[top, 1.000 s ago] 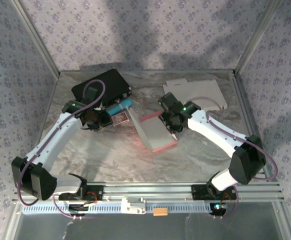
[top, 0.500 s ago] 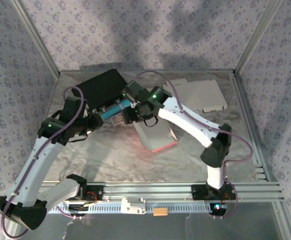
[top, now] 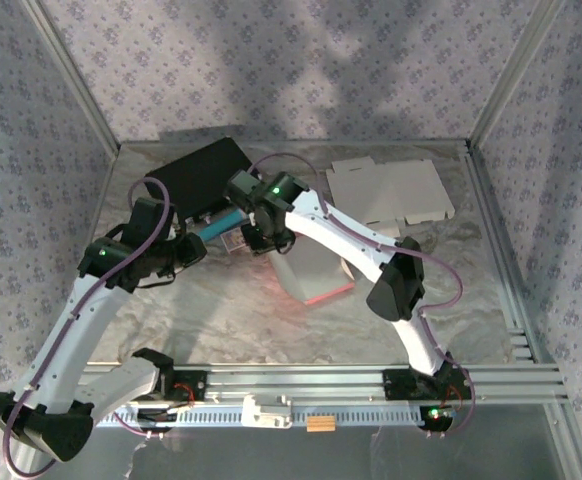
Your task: Fold the paper box
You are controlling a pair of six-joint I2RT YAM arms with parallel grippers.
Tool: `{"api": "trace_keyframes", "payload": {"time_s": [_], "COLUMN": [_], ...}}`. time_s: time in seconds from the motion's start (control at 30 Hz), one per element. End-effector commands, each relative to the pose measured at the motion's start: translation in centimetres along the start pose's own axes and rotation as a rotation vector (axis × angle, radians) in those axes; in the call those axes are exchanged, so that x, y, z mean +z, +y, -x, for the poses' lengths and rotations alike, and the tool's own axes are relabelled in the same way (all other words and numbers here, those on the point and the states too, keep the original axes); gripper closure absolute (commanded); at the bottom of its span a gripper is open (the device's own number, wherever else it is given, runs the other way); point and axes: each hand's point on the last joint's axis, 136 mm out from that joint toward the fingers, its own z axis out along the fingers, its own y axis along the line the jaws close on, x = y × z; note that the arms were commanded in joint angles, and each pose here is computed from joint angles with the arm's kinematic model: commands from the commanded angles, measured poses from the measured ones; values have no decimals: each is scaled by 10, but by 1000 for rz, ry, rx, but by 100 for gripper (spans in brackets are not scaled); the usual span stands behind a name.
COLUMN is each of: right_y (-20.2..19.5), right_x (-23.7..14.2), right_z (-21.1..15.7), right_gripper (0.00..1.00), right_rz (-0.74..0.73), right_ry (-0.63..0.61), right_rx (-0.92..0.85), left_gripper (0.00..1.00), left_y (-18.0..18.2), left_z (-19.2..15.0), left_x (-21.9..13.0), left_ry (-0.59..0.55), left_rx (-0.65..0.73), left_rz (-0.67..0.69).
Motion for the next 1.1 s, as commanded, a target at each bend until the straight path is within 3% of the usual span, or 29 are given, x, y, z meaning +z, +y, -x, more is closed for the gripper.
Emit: {"api": "trace_keyframes", "payload": {"time_s": [0.0,0.1,0.23,0.47,0.67,0.87,0.97,1.07], "right_y": [4,4,-2,-39,-62,-86,-101,-111], "right_x": [-4,-13,-25,-51,-59,-56,-63,-59], "right_z": [7,15,21,26,1,-4,3,6], "right_gripper": [90,100,100,100,100,100,100,100], "right_rz": [18,25,10,-99,-210,-283,-287,-282], "right_ry": [-9,-39,-83,-230,-215,-200,-277,-274], "right_rx": [62,140,318,791,1291,1543,1615,1696], "left_gripper": [68,68,69,70,70,70,70,70], "left_y": [3,2,-1,-8,-6,-11,-11,-12], "left_z": [0,-1,-2,-6,-15,-35,-42,-47], "left_x": [-6,-6,-6,-7,-15,-9,-4,0], "left_ry": [-10,-5,8,23,45,138,183,214], "left_rx": [-9,1,7,6,30,69,89,102], "left_rz": [-1,-5,-18,-61,-84,-138,-143,-144]}}
